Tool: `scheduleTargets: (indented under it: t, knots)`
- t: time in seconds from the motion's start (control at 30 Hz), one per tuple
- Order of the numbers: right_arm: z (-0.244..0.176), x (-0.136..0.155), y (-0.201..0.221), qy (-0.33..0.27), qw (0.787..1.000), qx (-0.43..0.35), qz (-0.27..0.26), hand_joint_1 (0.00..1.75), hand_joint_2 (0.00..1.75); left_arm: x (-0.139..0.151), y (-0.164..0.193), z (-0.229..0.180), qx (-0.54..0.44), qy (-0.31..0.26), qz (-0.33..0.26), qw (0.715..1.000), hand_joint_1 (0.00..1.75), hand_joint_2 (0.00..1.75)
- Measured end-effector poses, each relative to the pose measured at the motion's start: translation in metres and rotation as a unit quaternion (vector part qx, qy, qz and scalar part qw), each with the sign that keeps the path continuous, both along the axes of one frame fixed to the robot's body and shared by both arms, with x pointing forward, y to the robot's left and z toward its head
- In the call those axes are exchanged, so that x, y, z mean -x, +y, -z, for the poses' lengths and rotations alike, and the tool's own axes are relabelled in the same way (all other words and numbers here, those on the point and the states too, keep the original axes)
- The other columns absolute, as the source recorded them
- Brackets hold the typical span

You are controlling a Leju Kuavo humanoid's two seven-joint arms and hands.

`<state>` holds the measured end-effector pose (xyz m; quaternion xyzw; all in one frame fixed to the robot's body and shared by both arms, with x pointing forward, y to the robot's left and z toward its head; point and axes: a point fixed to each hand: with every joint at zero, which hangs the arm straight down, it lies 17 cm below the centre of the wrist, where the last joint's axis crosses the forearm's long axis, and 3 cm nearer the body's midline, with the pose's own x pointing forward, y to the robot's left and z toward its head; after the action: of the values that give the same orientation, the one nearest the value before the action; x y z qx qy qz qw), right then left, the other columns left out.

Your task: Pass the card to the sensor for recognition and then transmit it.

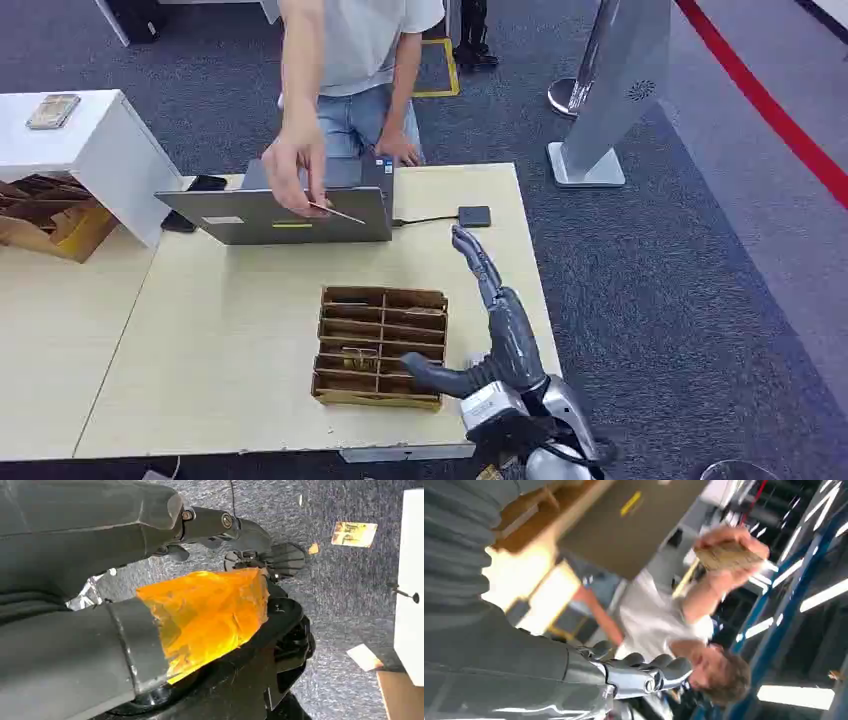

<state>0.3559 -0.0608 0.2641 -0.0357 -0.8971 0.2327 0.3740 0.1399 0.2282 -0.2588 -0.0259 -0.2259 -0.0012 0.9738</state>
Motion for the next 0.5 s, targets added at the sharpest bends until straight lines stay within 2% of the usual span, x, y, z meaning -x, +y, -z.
scheduleTargets:
  t: [0.2, 0.33, 0.5]
  knots:
    - [-0.026, -0.015, -0.008, -0.090, 0.991, 0.055, 0.082, 0.00, 1.75, -0.004, -0.003, -0.001, 0.001, 0.000, 0.016, 1.000, 0.00, 0.00]
    - [-0.044, -0.020, -0.013, -0.163, 0.969, 0.100, 0.155, 0.00, 1.75, -0.005, -0.007, -0.001, 0.003, 0.002, 0.031, 1.000, 0.00, 0.00]
    - [-0.050, -0.027, -0.012, -0.215, 0.942, 0.154, 0.208, 0.00, 1.75, -0.008, -0.010, -0.002, 0.004, 0.003, 0.042, 0.999, 0.00, 0.00]
